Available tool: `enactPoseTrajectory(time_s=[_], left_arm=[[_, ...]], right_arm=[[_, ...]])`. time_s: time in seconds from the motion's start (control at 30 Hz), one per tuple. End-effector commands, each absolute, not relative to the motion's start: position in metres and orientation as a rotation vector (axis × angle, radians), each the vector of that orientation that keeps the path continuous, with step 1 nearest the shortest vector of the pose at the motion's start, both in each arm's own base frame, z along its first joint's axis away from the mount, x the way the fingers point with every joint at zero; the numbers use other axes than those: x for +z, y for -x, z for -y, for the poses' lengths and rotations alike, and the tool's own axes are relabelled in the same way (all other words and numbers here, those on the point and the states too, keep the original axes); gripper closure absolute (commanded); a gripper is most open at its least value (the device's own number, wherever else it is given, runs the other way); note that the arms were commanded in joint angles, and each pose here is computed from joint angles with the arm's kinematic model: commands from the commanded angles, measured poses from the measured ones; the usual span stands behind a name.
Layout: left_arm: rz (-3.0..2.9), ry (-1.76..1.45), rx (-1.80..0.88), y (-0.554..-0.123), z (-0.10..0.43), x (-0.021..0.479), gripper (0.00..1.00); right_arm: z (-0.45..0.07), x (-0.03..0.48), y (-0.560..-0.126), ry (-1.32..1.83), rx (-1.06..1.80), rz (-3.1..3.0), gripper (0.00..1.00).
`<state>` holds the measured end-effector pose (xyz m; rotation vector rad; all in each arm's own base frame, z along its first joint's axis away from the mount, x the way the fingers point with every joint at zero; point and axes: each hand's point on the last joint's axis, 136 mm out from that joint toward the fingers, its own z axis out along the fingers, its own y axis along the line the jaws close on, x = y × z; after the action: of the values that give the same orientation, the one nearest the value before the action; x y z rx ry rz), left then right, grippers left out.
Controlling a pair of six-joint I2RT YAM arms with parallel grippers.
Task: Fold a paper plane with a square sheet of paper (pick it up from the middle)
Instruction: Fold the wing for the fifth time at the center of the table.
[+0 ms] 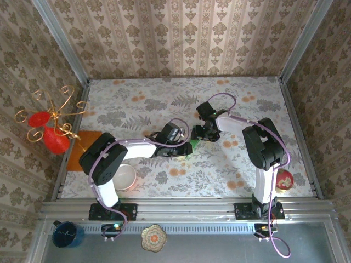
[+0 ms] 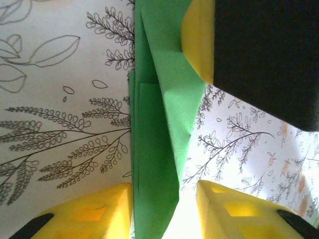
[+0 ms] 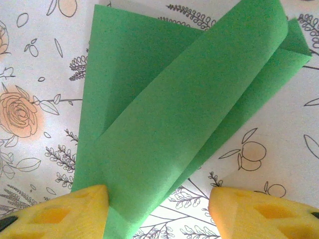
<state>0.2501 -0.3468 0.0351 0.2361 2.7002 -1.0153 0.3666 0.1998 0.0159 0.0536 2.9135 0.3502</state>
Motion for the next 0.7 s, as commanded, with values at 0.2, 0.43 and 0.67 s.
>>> enactPoseTrajectory(time_s=[0.2, 0.43, 0.67], left_arm=[[-2.728, -0.3, -0.948, -0.252, 0.351, 0.029, 0.6], [-2.763, -0.265, -0.914, -0.25, 0.346, 0.015, 0.67], [-2.775, -0.23, -0.919, -0.249, 0.341, 0.008, 0.76]], right_arm=[[-0.175, -0.036, -0.352, -0.113, 0.174, -3.014, 0.39], [-0.174, -0.038, -0.351, -0.122, 0.173, -3.021, 0.41], [-0.172, -0.037, -0.351, -0.139, 0.201, -3.021, 0.41]])
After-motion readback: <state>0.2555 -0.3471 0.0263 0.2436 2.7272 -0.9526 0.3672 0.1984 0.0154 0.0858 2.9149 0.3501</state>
